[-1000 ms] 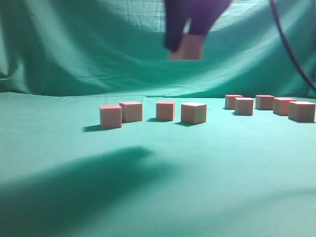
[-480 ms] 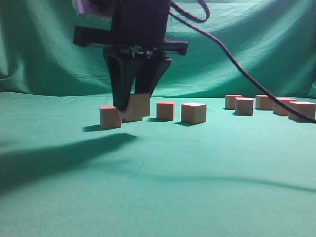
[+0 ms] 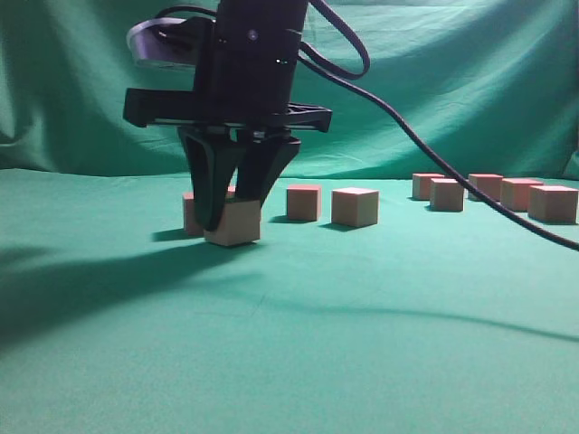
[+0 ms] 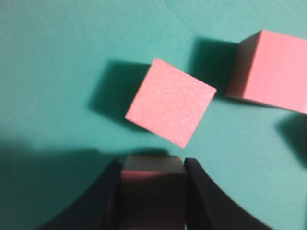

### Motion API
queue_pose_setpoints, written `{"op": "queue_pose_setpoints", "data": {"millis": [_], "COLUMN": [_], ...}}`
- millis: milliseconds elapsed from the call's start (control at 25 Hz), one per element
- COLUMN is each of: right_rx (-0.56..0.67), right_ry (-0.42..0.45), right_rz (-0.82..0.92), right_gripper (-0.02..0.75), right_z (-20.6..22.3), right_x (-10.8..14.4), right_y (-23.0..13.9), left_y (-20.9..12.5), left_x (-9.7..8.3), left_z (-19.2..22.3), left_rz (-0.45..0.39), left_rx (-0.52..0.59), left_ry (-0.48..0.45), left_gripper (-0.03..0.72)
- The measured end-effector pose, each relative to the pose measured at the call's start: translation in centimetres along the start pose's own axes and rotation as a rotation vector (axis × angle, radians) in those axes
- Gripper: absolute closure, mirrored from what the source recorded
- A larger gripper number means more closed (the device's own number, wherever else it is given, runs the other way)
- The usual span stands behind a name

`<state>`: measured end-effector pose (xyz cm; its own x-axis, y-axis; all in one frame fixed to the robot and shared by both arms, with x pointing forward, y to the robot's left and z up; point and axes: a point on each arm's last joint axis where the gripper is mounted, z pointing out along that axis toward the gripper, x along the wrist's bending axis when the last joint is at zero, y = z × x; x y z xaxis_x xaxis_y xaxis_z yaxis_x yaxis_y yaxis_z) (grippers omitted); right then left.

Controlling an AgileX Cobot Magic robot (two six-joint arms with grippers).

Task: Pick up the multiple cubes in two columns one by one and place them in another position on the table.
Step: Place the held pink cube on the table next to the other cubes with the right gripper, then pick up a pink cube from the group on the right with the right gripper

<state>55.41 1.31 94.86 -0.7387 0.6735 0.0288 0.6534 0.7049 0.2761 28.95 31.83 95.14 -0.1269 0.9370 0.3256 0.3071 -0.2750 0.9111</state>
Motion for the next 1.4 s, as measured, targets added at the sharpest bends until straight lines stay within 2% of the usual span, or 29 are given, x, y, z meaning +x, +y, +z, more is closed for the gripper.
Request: {"op": "queue_pose_setpoints", "data": {"millis": [320, 520, 600, 720, 760, 840, 1080, 1240, 1400], "right_rx": [-0.008, 0.013, 0.039, 0.07, 0.077, 0.068, -0.009, -0.114, -0.196], "right_ry": [0.015, 0.018, 0.023, 0.021, 0.021, 0.016, -0.021, -0.086, -0.162], "right_rz": [0.011, 0.008, 0.005, -0.007, -0.01, -0.017, -0.034, -0.04, 0.061], "right_gripper": [0.483, 0.205, 0.137, 0.144, 0.103, 0.119, 0.119, 0.119, 0.119], "right_z": [-0.1, -0.6, -1.6, -3.7, -4.5, -5.9, -9.6, -15.0, -20.2], "right_x": [0.1, 0.2, 0.2, 0.2, 0.3, 0.2, 0.1, -0.2, -2.7], "right_y": [0.1, 0.3, 0.7, 1.5, 1.8, 2.4, 3.1, 2.4, 0.1], "left_y": [0.0, 0.0, 0.0, 0.0, 0.0, 0.0, 0.0, 0.0, 0.0], "left_x": [0.0, 0.0, 0.0, 0.0, 0.0, 0.0, 0.0, 0.0, 0.0], "left_z": [0.0, 0.0, 0.0, 0.0, 0.0, 0.0, 0.0, 0.0, 0.0], "left_rz": [0.0, 0.0, 0.0, 0.0, 0.0, 0.0, 0.0, 0.0, 0.0], "left_rx": [0.0, 0.0, 0.0, 0.0, 0.0, 0.0, 0.0, 0.0, 0.0], "left_ry": [0.0, 0.0, 0.0, 0.0, 0.0, 0.0, 0.0, 0.0, 0.0], "left_gripper": [0.688, 0.688, 0.688, 0.688, 0.688, 0.688, 0.688, 0.688, 0.688]}}
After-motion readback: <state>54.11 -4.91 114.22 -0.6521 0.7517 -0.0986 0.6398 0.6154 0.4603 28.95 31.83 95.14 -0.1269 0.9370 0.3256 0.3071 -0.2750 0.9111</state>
